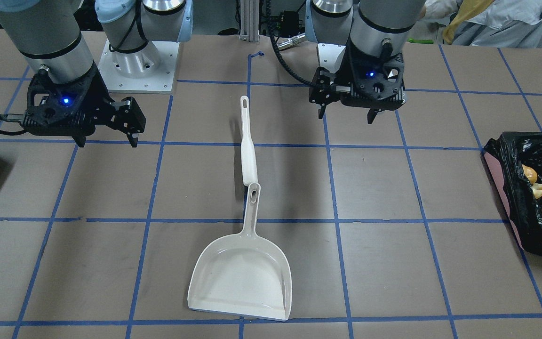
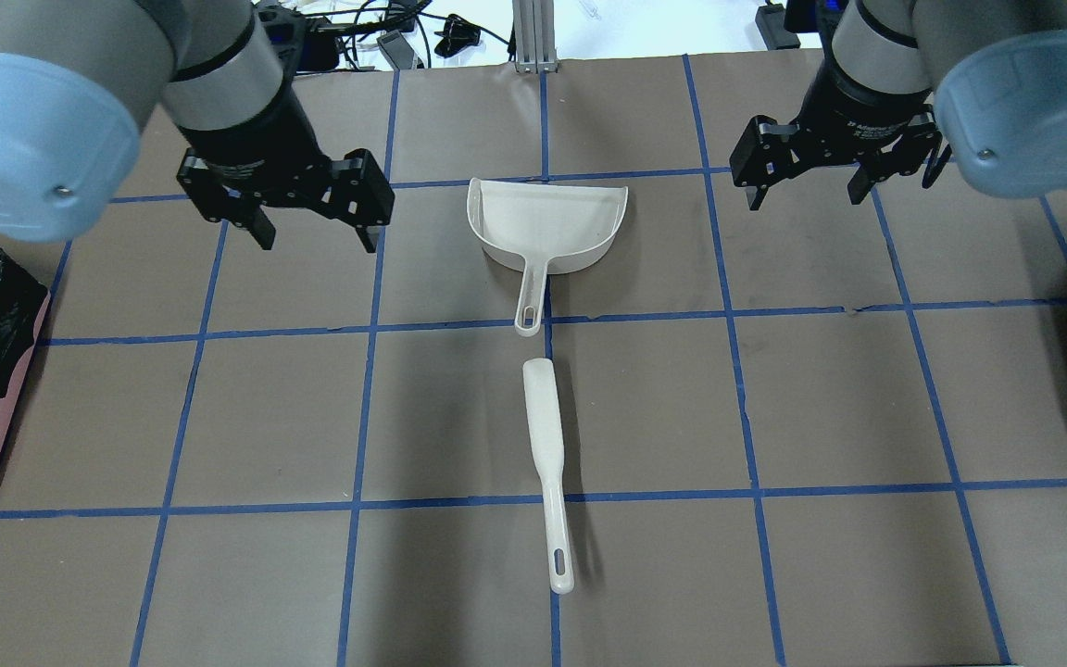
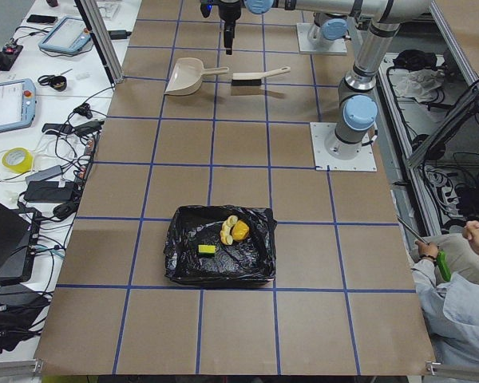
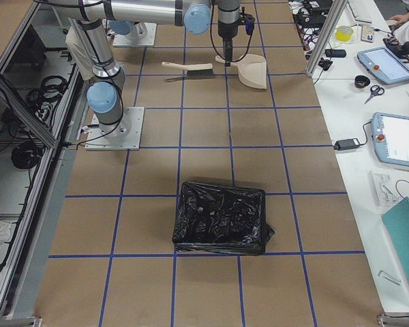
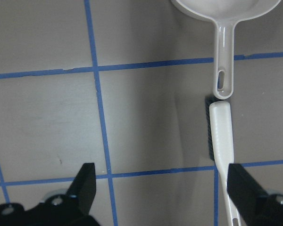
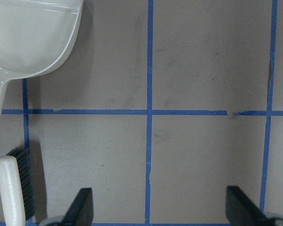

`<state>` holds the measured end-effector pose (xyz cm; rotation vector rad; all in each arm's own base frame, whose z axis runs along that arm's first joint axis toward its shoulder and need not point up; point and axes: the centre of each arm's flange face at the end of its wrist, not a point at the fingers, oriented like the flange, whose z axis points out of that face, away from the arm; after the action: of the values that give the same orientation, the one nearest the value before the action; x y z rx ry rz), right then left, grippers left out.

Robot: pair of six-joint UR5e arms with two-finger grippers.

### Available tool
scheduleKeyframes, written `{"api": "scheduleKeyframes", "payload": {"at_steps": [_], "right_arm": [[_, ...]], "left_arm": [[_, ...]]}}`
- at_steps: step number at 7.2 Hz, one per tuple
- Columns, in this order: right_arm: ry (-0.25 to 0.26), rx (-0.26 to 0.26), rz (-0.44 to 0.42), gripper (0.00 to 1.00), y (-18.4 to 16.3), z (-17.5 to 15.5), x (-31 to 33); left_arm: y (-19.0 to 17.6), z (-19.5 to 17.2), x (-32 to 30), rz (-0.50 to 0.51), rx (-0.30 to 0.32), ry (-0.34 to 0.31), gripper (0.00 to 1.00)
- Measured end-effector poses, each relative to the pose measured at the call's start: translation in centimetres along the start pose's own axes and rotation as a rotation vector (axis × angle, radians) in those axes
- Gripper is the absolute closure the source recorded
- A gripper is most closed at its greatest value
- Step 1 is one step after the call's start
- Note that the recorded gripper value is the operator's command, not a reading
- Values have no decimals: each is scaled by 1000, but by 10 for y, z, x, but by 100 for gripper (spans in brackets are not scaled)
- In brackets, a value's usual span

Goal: Sweep and dump trash in nearest bin

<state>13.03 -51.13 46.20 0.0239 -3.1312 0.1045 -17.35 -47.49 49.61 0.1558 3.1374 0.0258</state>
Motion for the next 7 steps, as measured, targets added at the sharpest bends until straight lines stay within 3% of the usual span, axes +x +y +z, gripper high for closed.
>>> {"api": "scheduleKeyframes", "payload": {"at_steps": [3, 7], "right_arm": [[3, 5, 0, 0, -1, -3, 1], [5, 4, 0, 0, -1, -2, 1]], "left_arm": [[9, -14, -28, 65, -2, -16, 0], [-22, -19, -35, 78, 48, 4, 0]]}}
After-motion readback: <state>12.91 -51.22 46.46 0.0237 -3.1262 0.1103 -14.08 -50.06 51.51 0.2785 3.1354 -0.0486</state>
